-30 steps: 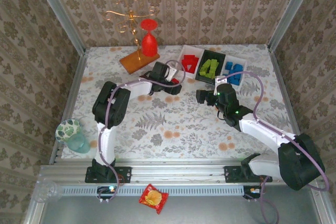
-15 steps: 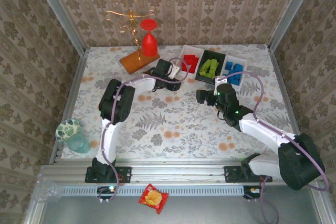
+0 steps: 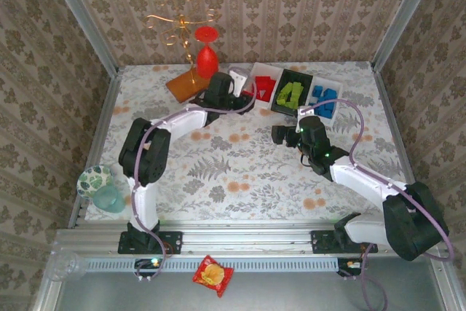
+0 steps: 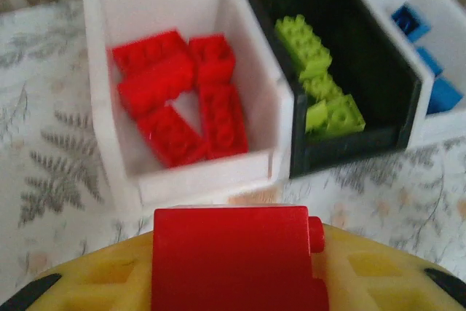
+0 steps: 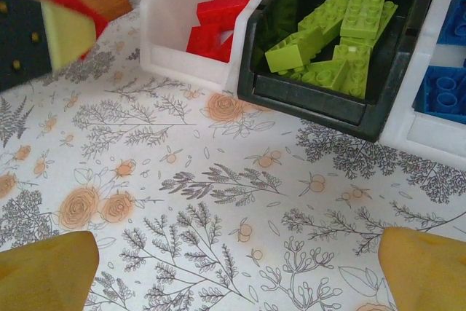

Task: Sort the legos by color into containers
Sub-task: Pick up the lego from the top-center of the table, then place the lego in the container.

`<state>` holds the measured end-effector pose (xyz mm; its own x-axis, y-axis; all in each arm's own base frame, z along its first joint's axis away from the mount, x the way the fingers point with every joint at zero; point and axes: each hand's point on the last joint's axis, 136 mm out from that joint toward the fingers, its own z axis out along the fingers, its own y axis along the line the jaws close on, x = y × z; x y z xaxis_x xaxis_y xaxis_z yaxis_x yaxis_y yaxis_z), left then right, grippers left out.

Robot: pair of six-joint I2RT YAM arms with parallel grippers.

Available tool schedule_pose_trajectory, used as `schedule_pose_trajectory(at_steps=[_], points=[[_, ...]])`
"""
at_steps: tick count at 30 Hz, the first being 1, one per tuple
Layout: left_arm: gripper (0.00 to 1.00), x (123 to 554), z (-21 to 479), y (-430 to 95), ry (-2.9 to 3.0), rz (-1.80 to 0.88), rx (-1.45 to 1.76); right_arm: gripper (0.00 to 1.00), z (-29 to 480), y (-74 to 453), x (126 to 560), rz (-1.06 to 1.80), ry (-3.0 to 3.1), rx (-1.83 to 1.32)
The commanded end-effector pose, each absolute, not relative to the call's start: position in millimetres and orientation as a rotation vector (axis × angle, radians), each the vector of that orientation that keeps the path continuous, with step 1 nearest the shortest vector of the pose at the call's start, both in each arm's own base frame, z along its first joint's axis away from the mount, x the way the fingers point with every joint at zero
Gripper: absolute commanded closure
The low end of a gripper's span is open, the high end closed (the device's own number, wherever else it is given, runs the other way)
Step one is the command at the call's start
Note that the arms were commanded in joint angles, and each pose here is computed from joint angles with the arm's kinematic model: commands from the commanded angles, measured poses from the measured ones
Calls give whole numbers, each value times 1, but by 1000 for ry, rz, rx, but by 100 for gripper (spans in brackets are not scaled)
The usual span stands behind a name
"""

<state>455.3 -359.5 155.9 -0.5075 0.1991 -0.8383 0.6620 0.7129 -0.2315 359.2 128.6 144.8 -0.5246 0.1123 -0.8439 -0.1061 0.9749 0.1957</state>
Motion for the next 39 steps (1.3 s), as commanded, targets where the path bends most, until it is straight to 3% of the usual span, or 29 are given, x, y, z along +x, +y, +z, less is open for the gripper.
schedule_pose_trajectory(at_steps=[1,12,19,25,31,39], points=[[59,470,166,-379,2034,-748,619,0,163,129,366,287,2052,48],[57,519,141,-409,2108,-697,603,0,163,124,363,265,2053,56],[47,530,143,-415,2126,-610,654,0,162,122,361,255,2054,61],[32,520,174,-412,2071,-612,686,0,167,118,359,247,2043,68],[26,488,217,-391,1990,-627,688,0,179,110,358,193,2027,61],[15,436,241,-302,1910,-521,576,0,217,67,357,-14,1961,123]])
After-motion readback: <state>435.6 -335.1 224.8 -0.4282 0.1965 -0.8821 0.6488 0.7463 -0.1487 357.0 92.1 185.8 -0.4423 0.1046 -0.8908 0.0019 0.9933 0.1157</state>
